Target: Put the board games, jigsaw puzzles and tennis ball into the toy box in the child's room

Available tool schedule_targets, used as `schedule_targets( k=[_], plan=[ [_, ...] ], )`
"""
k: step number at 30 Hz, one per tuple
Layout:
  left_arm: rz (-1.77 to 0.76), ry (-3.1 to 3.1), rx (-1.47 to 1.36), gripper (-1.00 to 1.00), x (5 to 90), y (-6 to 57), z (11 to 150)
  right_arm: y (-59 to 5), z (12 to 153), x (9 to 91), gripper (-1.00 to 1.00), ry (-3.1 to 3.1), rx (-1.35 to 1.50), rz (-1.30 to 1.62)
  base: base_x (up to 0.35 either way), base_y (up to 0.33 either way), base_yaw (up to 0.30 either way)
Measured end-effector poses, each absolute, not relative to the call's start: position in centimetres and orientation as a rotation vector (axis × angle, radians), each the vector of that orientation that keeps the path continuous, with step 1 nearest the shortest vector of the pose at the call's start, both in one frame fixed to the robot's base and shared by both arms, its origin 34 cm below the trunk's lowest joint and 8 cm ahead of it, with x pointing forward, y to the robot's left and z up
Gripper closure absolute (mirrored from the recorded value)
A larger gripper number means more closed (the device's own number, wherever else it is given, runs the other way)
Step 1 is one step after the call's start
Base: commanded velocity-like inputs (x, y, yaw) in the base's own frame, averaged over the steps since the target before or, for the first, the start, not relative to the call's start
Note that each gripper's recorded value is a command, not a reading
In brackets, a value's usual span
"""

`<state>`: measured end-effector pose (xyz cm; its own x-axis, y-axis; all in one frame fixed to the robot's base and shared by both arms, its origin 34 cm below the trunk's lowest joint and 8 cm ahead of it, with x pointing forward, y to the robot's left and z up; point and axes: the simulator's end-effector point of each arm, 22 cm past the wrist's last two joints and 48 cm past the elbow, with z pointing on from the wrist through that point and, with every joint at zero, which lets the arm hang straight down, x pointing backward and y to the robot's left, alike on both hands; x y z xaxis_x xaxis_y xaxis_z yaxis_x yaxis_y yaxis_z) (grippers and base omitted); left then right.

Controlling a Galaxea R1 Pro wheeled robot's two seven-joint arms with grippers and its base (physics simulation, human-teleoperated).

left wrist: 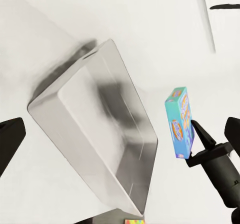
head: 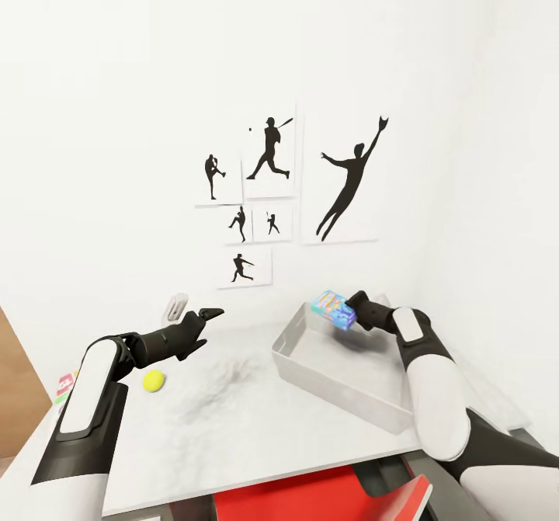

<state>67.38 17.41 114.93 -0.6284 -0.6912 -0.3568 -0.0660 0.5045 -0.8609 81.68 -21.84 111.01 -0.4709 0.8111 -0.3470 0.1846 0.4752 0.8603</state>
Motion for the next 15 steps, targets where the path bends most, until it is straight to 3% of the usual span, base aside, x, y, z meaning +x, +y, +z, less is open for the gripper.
schedule_targets(
  k=[15],
  plan=[
    [-1.127, 2.052, -0.632, -1.00, 67.54, 17.45, 114.08, -20.91, 110.37, 81.79, 1.00, 1.950, 0.818, 0.994, 0.000, 0.000, 0.004]
  ],
)
